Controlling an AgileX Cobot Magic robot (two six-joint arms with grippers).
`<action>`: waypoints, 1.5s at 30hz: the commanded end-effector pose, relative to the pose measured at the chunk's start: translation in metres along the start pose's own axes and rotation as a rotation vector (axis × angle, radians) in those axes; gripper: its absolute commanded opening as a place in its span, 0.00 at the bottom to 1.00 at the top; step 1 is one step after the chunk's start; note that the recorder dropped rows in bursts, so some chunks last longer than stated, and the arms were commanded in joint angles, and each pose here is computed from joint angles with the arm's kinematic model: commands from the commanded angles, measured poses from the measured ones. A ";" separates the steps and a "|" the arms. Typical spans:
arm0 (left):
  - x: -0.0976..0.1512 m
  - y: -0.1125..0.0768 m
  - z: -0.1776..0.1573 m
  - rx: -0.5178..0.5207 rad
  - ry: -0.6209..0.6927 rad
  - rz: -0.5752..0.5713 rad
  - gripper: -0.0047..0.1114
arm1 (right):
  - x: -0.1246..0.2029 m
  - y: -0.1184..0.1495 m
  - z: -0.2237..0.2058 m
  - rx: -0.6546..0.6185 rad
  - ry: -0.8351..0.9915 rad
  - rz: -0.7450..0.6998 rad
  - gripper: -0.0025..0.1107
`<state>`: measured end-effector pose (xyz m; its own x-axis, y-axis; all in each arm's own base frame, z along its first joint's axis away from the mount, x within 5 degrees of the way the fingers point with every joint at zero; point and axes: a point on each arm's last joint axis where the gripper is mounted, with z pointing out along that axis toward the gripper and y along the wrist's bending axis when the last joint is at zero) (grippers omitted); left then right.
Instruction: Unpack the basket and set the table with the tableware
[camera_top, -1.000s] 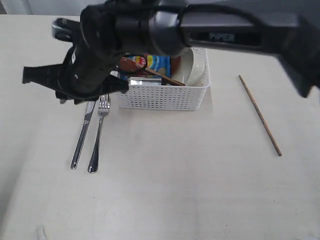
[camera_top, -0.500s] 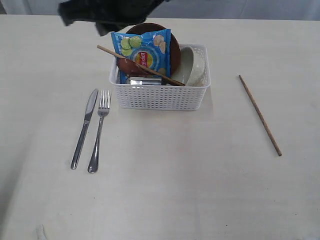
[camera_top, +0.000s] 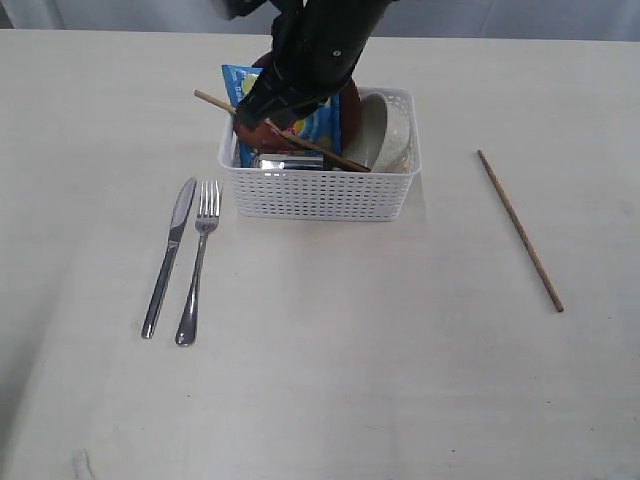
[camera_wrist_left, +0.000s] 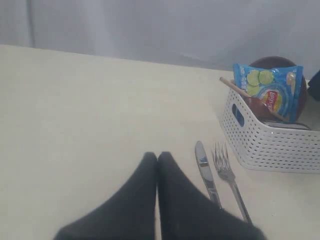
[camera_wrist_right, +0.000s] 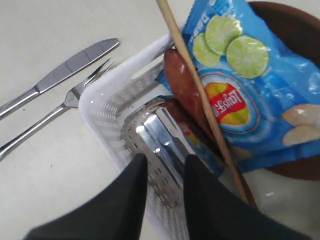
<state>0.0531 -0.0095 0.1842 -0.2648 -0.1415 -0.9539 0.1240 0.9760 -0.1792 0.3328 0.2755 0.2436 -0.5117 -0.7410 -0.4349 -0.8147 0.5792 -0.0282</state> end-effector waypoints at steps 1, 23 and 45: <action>0.000 0.000 0.000 0.002 -0.012 -0.003 0.04 | -0.004 -0.003 0.011 -0.019 -0.015 -0.050 0.26; 0.000 0.000 0.000 0.002 -0.012 -0.003 0.04 | -0.036 -0.021 0.071 -0.002 0.051 -0.071 0.50; 0.000 0.000 0.000 0.002 -0.012 -0.003 0.04 | -0.054 -0.026 0.033 0.056 0.007 -0.076 0.02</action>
<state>0.0531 -0.0095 0.1842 -0.2648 -0.1415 -0.9539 0.1240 0.9760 -0.1792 0.3937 0.3164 0.2065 -0.4519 -0.8093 -0.3753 -0.8453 0.5229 -0.1096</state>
